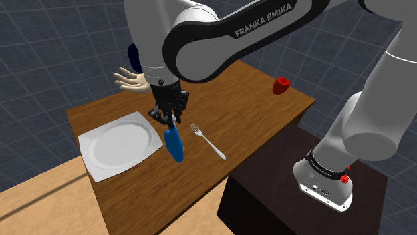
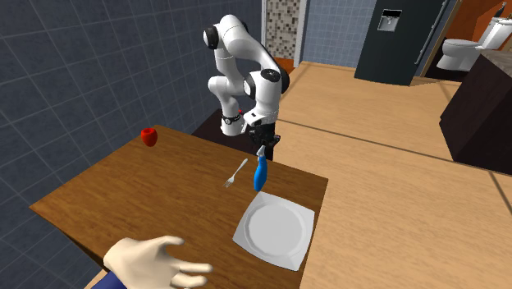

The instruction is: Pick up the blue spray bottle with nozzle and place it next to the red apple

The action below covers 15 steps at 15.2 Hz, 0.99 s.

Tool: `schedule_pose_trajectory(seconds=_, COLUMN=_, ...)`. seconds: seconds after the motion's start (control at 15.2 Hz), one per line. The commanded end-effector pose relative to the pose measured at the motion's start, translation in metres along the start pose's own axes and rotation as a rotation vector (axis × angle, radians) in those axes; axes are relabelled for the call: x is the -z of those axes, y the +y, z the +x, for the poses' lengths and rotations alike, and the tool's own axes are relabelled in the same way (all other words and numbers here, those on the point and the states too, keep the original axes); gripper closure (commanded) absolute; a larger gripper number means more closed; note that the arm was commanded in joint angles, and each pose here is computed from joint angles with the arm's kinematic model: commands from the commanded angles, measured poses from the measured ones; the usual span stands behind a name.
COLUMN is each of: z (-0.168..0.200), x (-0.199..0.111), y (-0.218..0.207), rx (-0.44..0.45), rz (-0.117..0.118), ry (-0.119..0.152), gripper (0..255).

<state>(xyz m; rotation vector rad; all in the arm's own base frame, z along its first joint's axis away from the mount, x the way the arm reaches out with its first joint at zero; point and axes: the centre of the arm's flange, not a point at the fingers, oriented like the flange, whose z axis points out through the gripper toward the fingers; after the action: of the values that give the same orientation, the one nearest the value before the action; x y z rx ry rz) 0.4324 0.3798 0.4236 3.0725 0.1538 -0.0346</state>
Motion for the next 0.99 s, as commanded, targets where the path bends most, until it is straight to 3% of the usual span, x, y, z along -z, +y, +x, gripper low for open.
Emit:
schedule_pose_trajectory(seconds=0.0, z=0.0, x=0.0, y=0.0, rx=0.0, rz=0.0, ry=0.0, gripper=255)
schedule_pose_trajectory(seconds=0.26, z=0.0, x=0.0, y=0.0, rx=0.0, rz=0.0, ry=0.0, gripper=255)
schedule_pose_trajectory(seconds=0.92, z=-0.001, x=0.052, y=0.003, rx=0.0, rz=0.0, ry=0.0, gripper=255)
